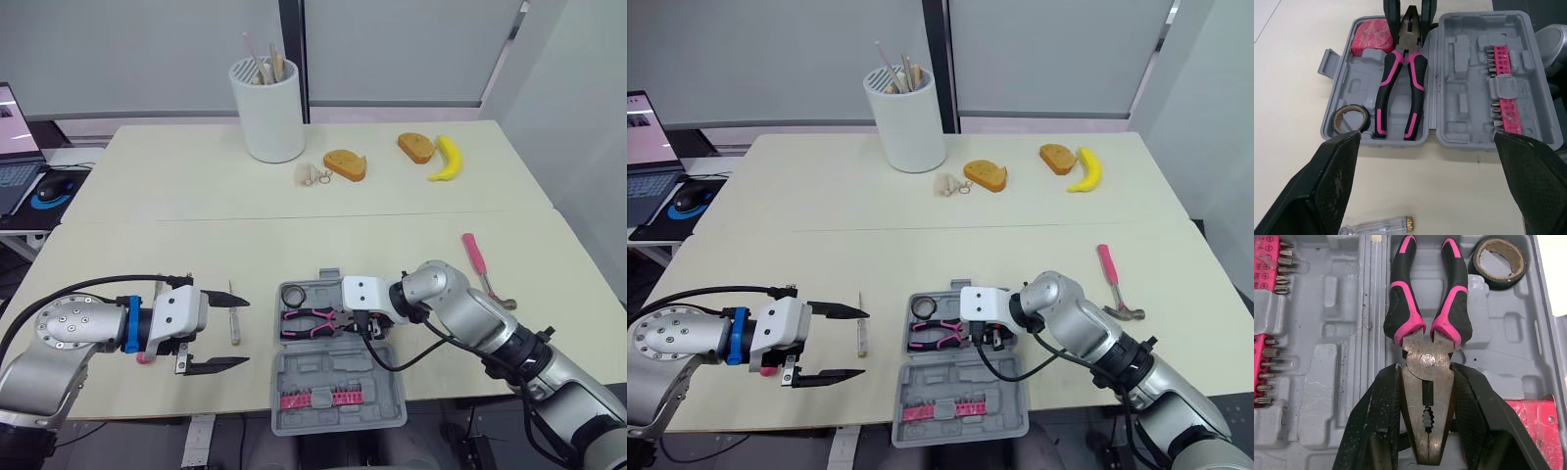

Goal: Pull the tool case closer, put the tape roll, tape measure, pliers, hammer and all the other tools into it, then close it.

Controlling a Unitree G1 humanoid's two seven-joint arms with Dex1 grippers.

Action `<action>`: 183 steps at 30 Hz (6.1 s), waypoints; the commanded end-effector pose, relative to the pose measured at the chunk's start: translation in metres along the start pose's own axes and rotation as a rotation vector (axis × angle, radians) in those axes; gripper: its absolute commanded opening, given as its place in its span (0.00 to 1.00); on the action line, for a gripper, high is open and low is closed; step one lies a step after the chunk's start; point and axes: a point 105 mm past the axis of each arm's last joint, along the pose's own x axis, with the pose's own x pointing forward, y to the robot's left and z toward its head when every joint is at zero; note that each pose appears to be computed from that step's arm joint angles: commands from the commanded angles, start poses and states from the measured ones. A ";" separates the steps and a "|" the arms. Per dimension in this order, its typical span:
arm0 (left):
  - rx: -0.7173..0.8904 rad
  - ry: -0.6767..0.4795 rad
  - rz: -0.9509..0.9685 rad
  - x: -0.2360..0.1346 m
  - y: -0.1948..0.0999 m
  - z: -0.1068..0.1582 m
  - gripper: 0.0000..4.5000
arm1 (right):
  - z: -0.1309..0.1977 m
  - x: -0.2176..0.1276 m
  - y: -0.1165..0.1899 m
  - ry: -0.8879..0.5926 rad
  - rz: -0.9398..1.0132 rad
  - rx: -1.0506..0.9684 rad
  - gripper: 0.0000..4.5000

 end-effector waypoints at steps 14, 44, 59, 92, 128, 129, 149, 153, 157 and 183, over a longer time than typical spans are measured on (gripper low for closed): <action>0.042 -0.013 0.010 0.004 0.004 0.009 1.00 | 0.042 -0.024 -0.012 -0.210 -0.079 -0.098 0.60; -0.004 -0.026 0.031 0.003 -0.001 0.004 1.00 | 0.011 0.035 0.020 -0.169 -0.025 -0.036 0.00; -0.113 0.088 0.068 0.024 -0.009 -0.050 0.51 | -0.047 -0.083 0.042 -0.195 -0.237 0.114 0.00; -0.014 0.060 0.001 0.106 -0.013 -0.050 0.00 | -0.062 -0.020 0.036 -0.188 -0.176 0.079 0.00; 0.017 0.121 0.128 0.117 0.037 -0.064 0.00 | -0.059 -0.014 -0.013 -0.180 -0.294 0.111 0.00; 0.017 0.123 0.129 0.117 0.037 -0.065 0.00 | -0.059 -0.014 -0.013 -0.181 -0.297 0.111 0.00; 0.010 0.146 0.131 0.093 0.043 -0.070 0.00 | -0.079 -0.034 -0.015 -0.090 -0.319 0.159 0.00; 0.007 0.155 0.150 0.080 0.050 -0.072 0.00 | -0.091 -0.046 -0.013 -0.052 -0.338 0.161 0.00; -0.022 0.115 0.222 0.047 0.064 -0.065 0.00 | -0.091 -0.085 -0.013 -0.066 -0.454 0.137 0.00; -0.914 0.122 0.994 -0.160 -0.038 -0.150 1.00 | -0.151 -0.233 0.050 0.070 -0.747 0.505 1.00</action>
